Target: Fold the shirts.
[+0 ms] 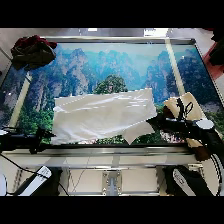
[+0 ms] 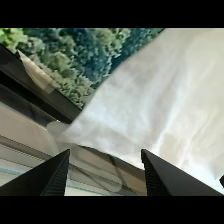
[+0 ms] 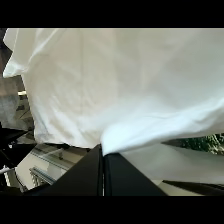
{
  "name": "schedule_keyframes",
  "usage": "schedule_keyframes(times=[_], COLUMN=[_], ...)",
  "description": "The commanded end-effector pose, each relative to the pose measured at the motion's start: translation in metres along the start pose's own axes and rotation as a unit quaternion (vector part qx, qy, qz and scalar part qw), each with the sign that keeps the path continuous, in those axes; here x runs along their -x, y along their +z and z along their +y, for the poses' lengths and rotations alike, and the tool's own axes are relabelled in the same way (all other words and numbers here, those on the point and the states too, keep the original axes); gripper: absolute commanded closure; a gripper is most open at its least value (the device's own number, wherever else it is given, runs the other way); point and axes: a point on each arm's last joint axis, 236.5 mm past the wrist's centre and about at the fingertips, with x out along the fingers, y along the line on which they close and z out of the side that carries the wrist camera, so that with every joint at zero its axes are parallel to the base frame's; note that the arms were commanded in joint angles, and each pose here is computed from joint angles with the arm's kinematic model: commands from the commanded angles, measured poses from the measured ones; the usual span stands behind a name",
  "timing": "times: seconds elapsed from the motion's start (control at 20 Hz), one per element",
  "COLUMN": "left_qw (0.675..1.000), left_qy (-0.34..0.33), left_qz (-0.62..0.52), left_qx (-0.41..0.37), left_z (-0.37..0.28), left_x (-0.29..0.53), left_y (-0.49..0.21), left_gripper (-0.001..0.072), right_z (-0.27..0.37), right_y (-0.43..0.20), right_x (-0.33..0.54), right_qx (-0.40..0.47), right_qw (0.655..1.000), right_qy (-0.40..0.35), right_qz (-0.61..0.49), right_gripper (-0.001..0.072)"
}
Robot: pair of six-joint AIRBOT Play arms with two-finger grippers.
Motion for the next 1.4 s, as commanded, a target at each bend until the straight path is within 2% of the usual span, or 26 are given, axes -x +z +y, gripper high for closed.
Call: schedule_keyframes(times=[0.0, 0.1, 0.15, 0.4, 0.6, 0.65, 0.75, 0.8, 0.95, 1.0, 1.1, 1.25, 1.35], left_qw=[0.998, 0.995, 0.995, 0.996, 0.996, 0.996, 0.997, 0.997, 0.998, 0.998, 0.987, 0.927, 0.892], left_qy=[0.062, 0.098, 0.095, 0.013, 0.014, 0.018, 0.023, 0.024, 0.008, -0.026, -0.153, -0.353, -0.415], left_qz=[0.017, 0.010, 0.005, -0.079, -0.079, -0.071, -0.051, -0.042, -0.028, -0.030, -0.040, -0.105, -0.150], left_qx=[0.012, 0.030, 0.034, 0.049, 0.046, 0.046, 0.050, 0.052, 0.056, 0.047, -0.005, -0.068, -0.100], left_z=[0.027, 0.045, 0.045, 0.008, 0.009, 0.012, 0.016, 0.019, 0.011, -0.006, -0.072, -0.177, -0.215], left_x=[-0.001, -0.001, -0.002, -0.005, -0.005, -0.007, -0.012, -0.016, -0.017, -0.015, 0.007, 0.090, 0.142], left_y=[-0.009, -0.007, -0.005, 0.035, 0.035, 0.031, 0.020, 0.014, 0.008, 0.010, 0.017, 0.034, 0.040], left_gripper=[0.0221, 0.0221, 0.0221, 0.0231, 0.0244, 0.0287, 0.0610, 0.0695, 0.0696, 0.0696, 0.0696, 0.0696, 0.0697], right_z=[0.002, 0.002, 0.003, 0.013, 0.015, 0.015, 0.015, 0.015, 0.015, 0.016, 0.020, 0.045, 0.061], right_y=[0.000, 0.002, 0.003, 0.010, 0.016, 0.016, 0.016, 0.016, 0.017, 0.017, 0.020, 0.027, 0.037], right_x=[0.001, 0.001, 0.001, 0.001, 0.002, 0.002, 0.002, 0.002, 0.002, 0.002, 0.004, 0.019, 0.033], right_qx=[0.000, 0.000, -0.002, -0.011, -0.014, -0.014, -0.014, -0.014, -0.014, -0.016, -0.012, 0.027, 0.040], right_qw=[1.000, 1.000, 1.000, 0.999, 0.999, 0.999, 0.999, 0.999, 0.999, 0.999, 0.998, 0.997, 0.996], right_qy=[0.005, 0.005, 0.007, 0.026, 0.031, 0.031, 0.031, 0.031, 0.031, 0.032, 0.036, 0.045, 0.038], right_qz=[-0.001, -0.003, -0.005, -0.021, -0.033, -0.033, -0.033, -0.033, -0.035, -0.037, -0.040, -0.050, -0.064], right_gripper=[0.0685, 0.0685, 0.0685, 0.0685, 0.0685, 0.0685, 0.0685, 0.0685, 0.0686, 0.0685, 0.0686, 0.0687, 0.0687])
